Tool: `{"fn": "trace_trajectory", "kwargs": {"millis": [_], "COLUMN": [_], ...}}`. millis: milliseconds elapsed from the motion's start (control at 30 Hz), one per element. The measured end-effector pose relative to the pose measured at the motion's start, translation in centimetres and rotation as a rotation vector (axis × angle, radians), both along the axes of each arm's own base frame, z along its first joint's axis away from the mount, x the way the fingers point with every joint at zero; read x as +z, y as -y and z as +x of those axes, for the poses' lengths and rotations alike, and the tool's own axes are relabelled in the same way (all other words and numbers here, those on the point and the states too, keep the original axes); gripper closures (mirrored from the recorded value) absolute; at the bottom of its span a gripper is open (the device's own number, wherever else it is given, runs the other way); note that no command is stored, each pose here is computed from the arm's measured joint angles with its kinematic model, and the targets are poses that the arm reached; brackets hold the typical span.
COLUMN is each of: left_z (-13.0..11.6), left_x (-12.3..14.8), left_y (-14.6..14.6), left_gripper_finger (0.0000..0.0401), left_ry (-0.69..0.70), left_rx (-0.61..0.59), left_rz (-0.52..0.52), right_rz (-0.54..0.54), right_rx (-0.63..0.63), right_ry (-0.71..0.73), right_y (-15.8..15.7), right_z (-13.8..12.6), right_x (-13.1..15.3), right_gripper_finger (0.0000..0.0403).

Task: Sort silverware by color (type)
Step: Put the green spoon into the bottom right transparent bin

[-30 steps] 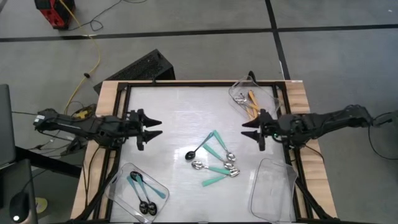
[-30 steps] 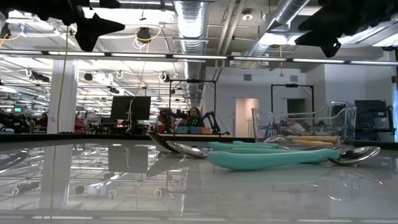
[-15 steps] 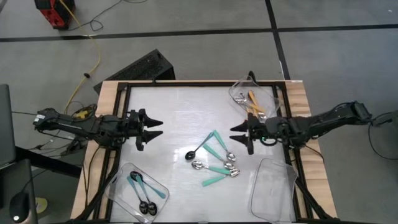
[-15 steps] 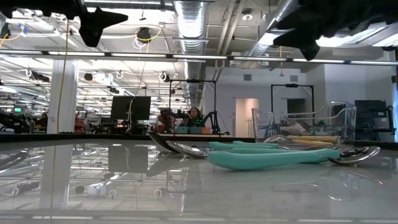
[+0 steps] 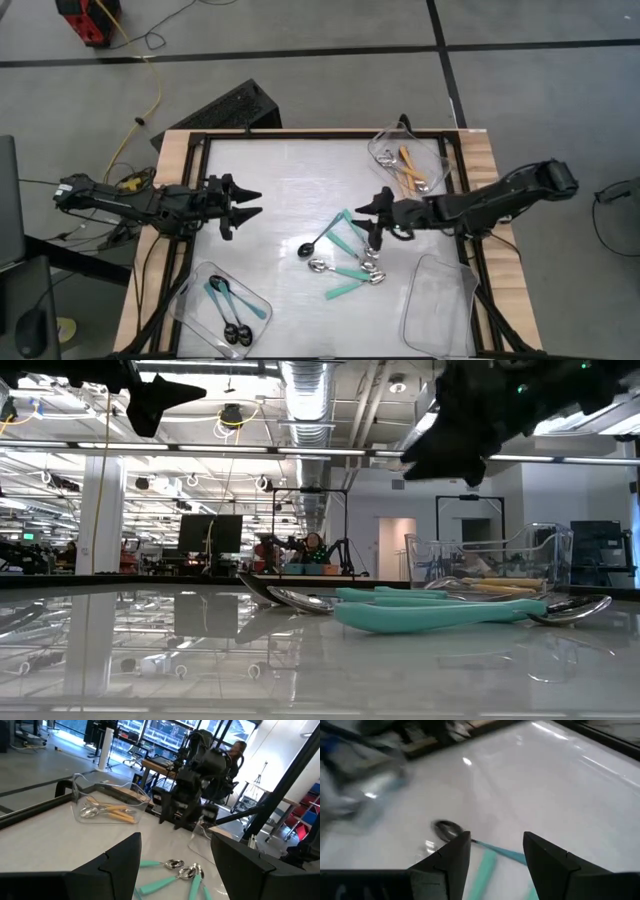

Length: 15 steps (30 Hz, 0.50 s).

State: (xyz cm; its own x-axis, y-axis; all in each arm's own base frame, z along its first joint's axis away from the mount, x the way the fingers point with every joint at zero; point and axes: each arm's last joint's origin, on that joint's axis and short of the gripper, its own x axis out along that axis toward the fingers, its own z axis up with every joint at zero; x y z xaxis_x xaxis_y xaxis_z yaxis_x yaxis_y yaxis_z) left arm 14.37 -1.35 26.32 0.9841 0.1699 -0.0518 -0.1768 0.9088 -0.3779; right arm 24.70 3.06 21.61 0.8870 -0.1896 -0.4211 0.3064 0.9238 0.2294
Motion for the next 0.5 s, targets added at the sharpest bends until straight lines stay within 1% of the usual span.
{"fn": "trace_trajectory", "kwargs": {"millis": [133, 233, 300, 367, 500], "left_z": [0.0, 0.0, 0.0, 0.0, 0.0], "left_x": [0.0, 0.0, 0.0, 0.0, 0.0], "left_y": [0.0, 0.0, 0.0, 0.0, 0.0], "left_gripper_finger": [0.0175, 0.0175, 0.0175, 0.0175, 0.0175], "left_ry": [-0.001, -0.002, -0.001, 0.000, -0.001], "left_rx": [0.000, 0.000, 0.000, 0.000, 0.000], "left_rz": [-0.001, -0.006, -0.006, -0.006, -0.006], "right_rz": [-0.050, -0.057, -0.065, -0.046, 0.001], "right_rx": [-0.052, -0.119, -0.133, -0.152, -0.239], "right_ry": [-0.106, -0.155, -0.203, -0.229, -0.282], "right_y": [-0.3, -0.4, -0.4, -0.4, -0.3], "right_z": [0.8, 1.4, 1.5, 1.7, 1.3], "right_x": [-1.0, -1.2, -1.2, -0.9, -0.9], "right_gripper_finger": [0.0196, 0.0196, 0.0196, 0.0196, 0.0196]}}
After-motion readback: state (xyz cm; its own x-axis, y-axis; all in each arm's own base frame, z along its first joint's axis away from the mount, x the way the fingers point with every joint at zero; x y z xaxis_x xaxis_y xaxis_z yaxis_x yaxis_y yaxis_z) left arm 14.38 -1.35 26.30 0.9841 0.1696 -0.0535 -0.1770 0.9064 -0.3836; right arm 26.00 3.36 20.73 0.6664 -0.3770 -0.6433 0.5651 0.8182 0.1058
